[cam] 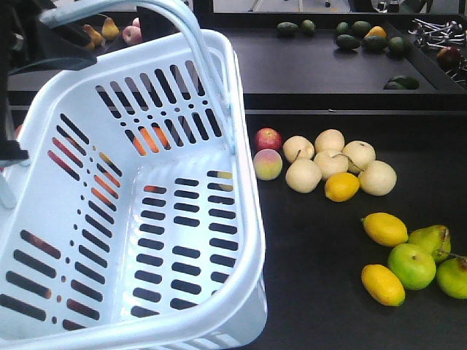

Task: Pick three apples into basket with both arms
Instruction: 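Hold the basket up with the left gripper while turning the base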

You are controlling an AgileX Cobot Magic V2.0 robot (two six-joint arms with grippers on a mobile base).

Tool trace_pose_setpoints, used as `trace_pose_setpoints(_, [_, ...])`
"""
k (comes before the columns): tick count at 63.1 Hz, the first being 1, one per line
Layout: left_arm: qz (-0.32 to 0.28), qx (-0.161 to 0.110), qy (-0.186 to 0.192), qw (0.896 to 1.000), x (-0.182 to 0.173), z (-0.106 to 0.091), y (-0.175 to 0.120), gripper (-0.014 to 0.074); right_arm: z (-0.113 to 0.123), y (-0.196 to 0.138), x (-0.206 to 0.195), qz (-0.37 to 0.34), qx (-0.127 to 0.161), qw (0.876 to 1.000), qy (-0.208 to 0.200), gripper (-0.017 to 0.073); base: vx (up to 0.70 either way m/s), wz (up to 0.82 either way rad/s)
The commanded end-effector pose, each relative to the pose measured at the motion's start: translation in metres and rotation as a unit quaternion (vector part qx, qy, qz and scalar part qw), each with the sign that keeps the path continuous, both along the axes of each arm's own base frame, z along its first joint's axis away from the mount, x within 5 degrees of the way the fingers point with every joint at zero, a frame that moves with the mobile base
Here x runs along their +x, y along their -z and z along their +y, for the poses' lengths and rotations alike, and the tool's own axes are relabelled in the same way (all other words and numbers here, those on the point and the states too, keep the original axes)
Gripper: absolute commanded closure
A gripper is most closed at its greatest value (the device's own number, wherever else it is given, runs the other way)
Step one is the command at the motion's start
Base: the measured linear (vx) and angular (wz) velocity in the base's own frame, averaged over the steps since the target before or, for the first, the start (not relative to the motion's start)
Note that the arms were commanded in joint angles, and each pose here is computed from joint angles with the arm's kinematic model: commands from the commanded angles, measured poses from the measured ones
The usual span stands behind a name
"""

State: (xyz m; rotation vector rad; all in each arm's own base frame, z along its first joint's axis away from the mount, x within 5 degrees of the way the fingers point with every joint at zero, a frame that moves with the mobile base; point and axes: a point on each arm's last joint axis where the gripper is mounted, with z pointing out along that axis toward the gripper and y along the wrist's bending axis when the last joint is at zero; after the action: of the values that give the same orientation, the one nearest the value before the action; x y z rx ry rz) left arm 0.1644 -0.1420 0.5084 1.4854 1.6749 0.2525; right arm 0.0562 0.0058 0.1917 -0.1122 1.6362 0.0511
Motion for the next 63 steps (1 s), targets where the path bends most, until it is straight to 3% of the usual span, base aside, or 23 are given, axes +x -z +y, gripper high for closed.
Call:
trace_pose_setpoints(1, [-0.033, -0.046, -0.005, 0.998, -0.0101, 0.0095, -0.0176, 0.0601, -0.0001, -0.0027, -0.0002, -0.038, -0.005, 0.999, 0.0, 0.0568, 0.0, 0.0])
trace_pose_setpoints(63, [-0.033, -0.045, -0.005, 0.998, -0.0097, 0.009, -0.0173, 0.06, -0.0001, -0.0027, -0.0002, -0.038, -0.005, 0.999, 0.0, 0.0568, 0.0, 0.0])
